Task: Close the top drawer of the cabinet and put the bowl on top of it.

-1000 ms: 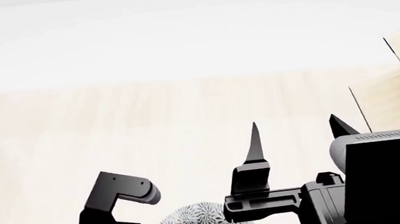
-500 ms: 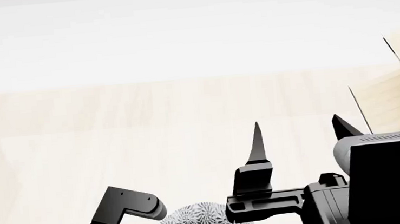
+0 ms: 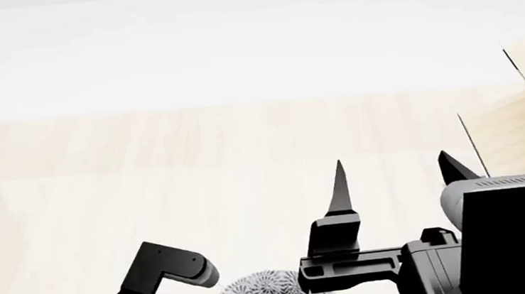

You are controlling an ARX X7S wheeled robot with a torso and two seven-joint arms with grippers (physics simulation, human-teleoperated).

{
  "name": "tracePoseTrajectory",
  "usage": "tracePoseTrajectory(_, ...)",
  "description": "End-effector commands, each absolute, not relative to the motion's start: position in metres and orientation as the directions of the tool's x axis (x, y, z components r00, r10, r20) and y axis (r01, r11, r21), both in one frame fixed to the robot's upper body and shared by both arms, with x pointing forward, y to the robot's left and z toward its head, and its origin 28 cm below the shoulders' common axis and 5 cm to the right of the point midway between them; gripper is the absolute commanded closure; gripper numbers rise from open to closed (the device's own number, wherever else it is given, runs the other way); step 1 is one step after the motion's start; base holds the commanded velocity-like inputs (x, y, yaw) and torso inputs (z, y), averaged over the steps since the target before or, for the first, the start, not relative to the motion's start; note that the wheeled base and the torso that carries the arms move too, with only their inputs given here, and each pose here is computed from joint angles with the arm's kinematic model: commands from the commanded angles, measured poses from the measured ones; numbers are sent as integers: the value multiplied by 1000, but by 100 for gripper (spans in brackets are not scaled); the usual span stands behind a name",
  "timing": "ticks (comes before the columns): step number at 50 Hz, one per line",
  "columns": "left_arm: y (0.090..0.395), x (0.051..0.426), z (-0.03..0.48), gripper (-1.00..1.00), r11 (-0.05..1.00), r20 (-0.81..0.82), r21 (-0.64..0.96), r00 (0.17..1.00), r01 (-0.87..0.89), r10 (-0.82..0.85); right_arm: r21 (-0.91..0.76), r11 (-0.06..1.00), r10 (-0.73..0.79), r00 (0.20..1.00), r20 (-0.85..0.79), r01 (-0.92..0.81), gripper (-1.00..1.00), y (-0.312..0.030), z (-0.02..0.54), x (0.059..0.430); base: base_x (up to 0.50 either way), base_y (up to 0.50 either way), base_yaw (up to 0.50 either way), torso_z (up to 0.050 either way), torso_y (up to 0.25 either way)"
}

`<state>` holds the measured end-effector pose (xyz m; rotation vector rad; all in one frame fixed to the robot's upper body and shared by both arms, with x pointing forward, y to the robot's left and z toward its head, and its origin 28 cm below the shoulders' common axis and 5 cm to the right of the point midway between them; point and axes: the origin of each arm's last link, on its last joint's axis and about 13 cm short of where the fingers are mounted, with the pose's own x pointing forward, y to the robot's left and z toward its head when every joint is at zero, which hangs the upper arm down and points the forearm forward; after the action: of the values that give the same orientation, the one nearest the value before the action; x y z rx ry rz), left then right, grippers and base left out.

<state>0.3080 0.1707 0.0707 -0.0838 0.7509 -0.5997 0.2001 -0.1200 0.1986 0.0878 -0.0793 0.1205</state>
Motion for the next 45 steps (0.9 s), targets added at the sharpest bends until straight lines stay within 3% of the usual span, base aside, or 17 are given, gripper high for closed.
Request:
tracePoseTrajectory(1,172,304,68,100,875,-649,-222,605,429,-461,84,989,115,990,86,-122,-100,-120,198,200,0,0,0,0,0)
tracePoseTrajectory(16,173,305,70,100,876,-646,-229,608,424,-463,85,989,114,990,85,-121,-100,-120,199,199,0,0,0,0,0)
tracePoseTrajectory(45,189,323,109,100,900,-563,-216,705,379,-432,73,989,118,989,92,-125,-100,-117,201,198,0,0,0,0,0)
